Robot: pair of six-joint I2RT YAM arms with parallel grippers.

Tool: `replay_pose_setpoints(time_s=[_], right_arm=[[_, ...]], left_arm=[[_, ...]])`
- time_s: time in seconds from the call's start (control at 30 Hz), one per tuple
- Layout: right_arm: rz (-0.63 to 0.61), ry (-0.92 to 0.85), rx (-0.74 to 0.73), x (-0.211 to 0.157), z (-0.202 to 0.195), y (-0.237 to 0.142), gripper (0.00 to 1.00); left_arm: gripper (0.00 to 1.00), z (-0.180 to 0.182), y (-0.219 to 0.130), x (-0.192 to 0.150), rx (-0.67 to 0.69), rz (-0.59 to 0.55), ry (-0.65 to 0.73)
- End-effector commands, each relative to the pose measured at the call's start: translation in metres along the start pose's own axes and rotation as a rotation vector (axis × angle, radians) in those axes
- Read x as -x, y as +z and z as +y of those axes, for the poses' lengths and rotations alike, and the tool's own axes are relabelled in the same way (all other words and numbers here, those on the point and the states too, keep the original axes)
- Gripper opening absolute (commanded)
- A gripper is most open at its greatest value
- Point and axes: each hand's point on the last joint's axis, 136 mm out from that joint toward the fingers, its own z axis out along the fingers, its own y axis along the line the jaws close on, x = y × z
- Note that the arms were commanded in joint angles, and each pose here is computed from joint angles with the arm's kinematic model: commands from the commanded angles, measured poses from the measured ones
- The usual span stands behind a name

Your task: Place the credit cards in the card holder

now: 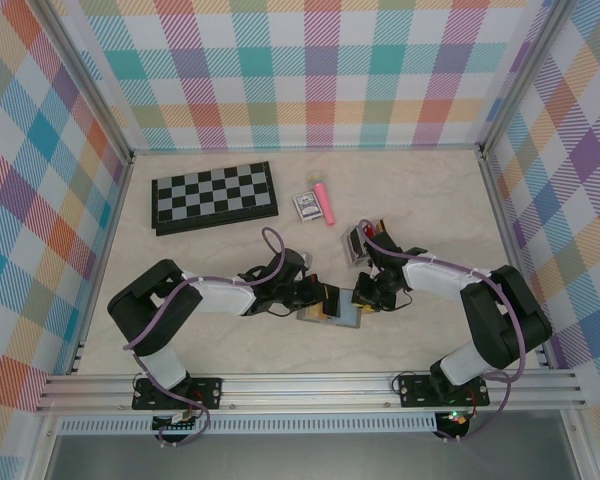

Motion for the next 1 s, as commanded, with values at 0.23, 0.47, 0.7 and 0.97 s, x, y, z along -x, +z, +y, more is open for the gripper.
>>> replay_pose_setpoints(time_s=[0.23, 0.47, 0.7, 0.97], right_arm=[[0.024, 0.022, -0.106, -0.007, -0.028, 0.020, 0.21], [0.028, 0.025, -0.104, -0.006, -0.027, 0.022, 0.21], [0.022, 0.025, -0.100, -0.005, -0.026, 0.020, 0.21], [0.021, 0.024, -0.097, -0.004, -0.024, 0.020, 0.21]], left_arm=[[0.00, 0.009, -0.004, -0.026, 0.042, 0.093, 0.030], [0.00, 0.003, 0.004, -0.024, 0.011, 0.107, 0.025], [0.00, 0.011, 0.005, -0.029, 0.046, 0.123, 0.017], [0.00, 0.022, -0.005, -0.030, 0.093, 0.105, 0.026]])
